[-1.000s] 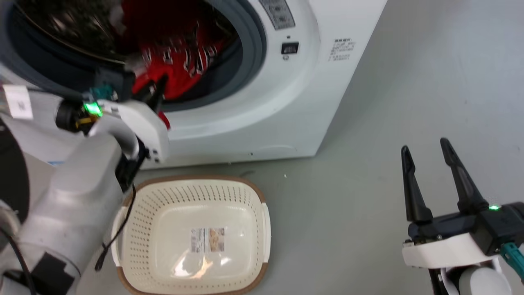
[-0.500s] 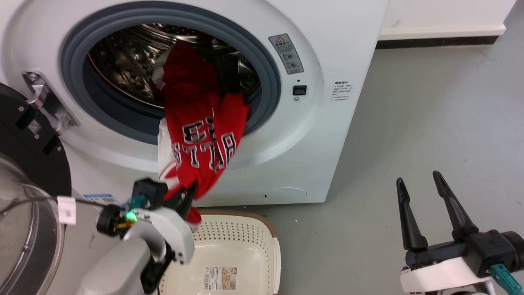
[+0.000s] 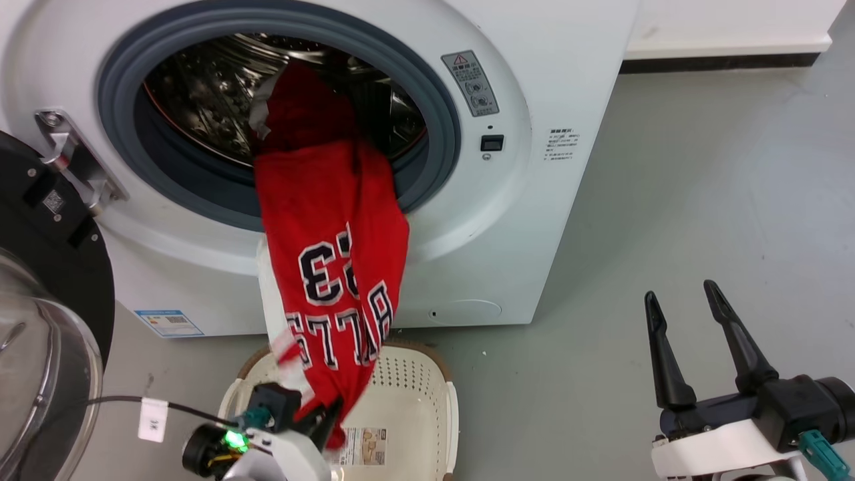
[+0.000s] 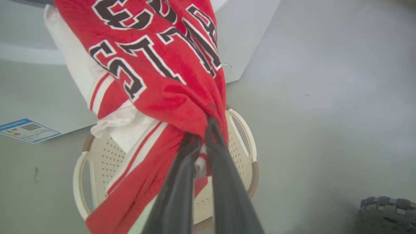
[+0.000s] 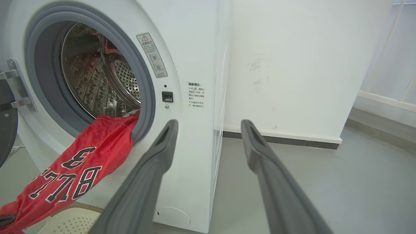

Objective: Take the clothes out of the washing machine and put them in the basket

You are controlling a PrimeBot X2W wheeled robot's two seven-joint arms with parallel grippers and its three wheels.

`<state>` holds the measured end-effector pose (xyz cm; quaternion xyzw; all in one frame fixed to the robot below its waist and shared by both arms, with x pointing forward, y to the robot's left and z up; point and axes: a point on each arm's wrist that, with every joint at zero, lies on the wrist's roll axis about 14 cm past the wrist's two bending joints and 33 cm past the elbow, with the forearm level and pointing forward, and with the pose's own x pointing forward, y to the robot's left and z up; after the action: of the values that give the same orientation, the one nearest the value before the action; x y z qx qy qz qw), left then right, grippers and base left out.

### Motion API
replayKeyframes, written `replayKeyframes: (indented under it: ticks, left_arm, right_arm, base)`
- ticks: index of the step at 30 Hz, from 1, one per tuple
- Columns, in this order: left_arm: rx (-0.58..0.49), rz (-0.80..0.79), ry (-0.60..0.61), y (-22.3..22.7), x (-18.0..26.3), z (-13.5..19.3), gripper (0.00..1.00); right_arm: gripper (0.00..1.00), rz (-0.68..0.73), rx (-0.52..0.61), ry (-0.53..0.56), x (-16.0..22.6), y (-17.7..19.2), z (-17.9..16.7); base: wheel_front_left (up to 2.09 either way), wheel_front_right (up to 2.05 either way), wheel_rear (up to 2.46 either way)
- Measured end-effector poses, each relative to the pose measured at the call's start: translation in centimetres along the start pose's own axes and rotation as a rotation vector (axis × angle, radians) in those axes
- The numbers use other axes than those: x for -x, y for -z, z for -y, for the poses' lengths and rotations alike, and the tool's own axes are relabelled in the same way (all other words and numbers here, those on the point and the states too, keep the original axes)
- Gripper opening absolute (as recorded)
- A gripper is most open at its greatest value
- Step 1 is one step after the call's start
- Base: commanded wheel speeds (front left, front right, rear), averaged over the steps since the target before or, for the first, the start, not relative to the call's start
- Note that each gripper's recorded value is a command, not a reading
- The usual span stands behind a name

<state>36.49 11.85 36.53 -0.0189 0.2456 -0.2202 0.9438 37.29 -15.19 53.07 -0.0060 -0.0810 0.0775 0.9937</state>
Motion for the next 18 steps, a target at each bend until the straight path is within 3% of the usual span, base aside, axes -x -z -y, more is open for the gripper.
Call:
replayKeyframes:
  ticks: [8, 18]
  left_arm:
    - [0.034, -0.177, 0.000, 5.8, -0.4, 0.3, 0.00]
    - [0.121, -0.317, -0.038, 9.8, -2.5, -0.5, 0.00]
  right_arm:
    - [1.00, -0.021, 0.003, 0.009, -1.5, 1.1, 0.6]
    - [1.00, -0.055, 0.004, 0.012, -3.9, 3.4, 1.2]
  base:
    - [0.00, 0.00, 0.00]
    - [0.00, 0.00, 0.00]
